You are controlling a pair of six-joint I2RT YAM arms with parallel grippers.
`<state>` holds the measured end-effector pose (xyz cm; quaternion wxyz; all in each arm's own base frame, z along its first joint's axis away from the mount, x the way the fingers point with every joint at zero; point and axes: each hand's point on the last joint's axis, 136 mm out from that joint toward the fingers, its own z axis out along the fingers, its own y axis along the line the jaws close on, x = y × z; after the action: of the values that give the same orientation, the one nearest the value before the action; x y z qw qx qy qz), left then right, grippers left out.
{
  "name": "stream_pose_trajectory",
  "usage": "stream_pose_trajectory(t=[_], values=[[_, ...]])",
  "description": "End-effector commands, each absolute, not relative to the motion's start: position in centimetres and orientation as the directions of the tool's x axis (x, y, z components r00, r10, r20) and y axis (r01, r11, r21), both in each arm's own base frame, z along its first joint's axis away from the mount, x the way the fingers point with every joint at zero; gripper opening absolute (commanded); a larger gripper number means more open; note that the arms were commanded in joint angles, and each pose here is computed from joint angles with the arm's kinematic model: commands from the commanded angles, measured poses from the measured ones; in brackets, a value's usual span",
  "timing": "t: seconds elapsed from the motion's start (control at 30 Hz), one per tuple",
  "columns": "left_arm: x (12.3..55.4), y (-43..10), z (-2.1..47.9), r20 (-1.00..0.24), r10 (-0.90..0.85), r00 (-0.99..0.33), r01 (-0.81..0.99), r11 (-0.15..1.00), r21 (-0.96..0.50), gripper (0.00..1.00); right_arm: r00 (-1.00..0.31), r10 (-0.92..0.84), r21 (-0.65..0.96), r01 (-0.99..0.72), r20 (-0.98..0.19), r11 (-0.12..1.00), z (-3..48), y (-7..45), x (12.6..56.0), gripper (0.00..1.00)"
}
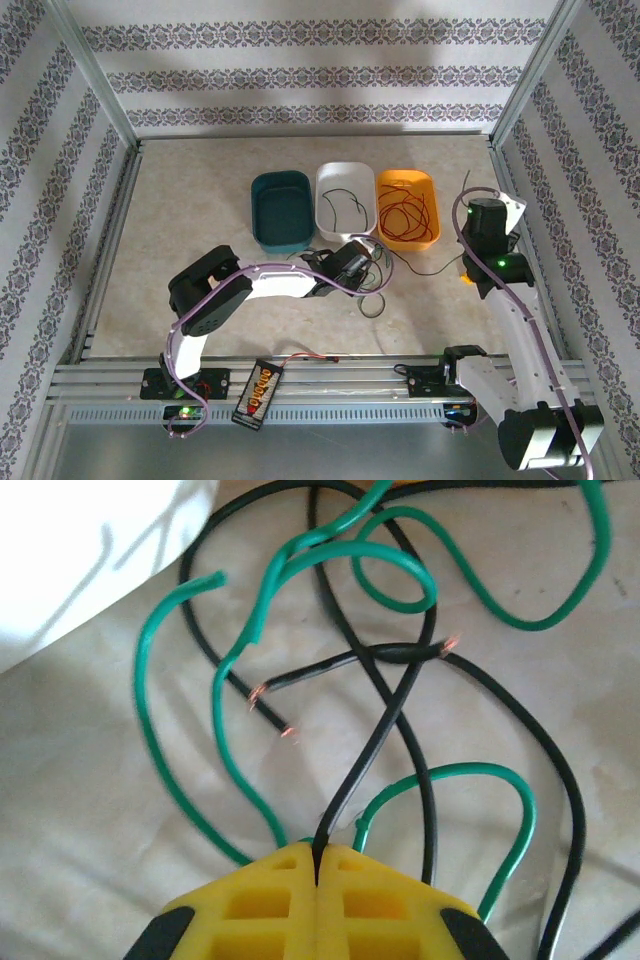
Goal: Untangle the cables
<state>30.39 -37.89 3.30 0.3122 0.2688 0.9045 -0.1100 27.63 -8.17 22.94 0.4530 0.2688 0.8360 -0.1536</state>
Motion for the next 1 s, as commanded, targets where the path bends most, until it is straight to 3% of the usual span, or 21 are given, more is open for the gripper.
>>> stream_pose_trajectory(t=[0.0,0.3,0.7,0.8,0.97], values=[[29.4,-33.9,1.6,-0.562,0.429,-0.707,0.493,0.869,0.043,0.0,-0.387,0.293,-0.058,0.682,-0.874,0.729,25.2,-10.8,26.0,0.0],[28.9,-29.7,5.1,-0.676,0.236,-0.698,0.399,0.912,-0.094,0.0,-0.298,0.326,-0.056,0.808,-0.897,0.586,26.4,-14.9,22.6,0.0],[30.6,-22.9,8.2,-0.735,-0.071,-0.675,0.191,0.945,-0.266,0.0,-0.271,0.343,-0.053,0.846,-0.899,0.53,26.6,-16.3,21.7,0.0],[30.5,-23.2,8.6,-0.742,-0.034,-0.67,0.234,0.939,-0.254,0.0,-0.259,0.357,-0.021,0.833,-0.897,0.553,26.6,-15.8,22.1,0.0],[30.4,-25.5,8.7,-0.73,0.04,-0.682,0.318,0.915,-0.247,0.0,-0.202,0.438,0.17,0.72,-0.876,0.673,28.3,-12.7,24.4,0.0]])
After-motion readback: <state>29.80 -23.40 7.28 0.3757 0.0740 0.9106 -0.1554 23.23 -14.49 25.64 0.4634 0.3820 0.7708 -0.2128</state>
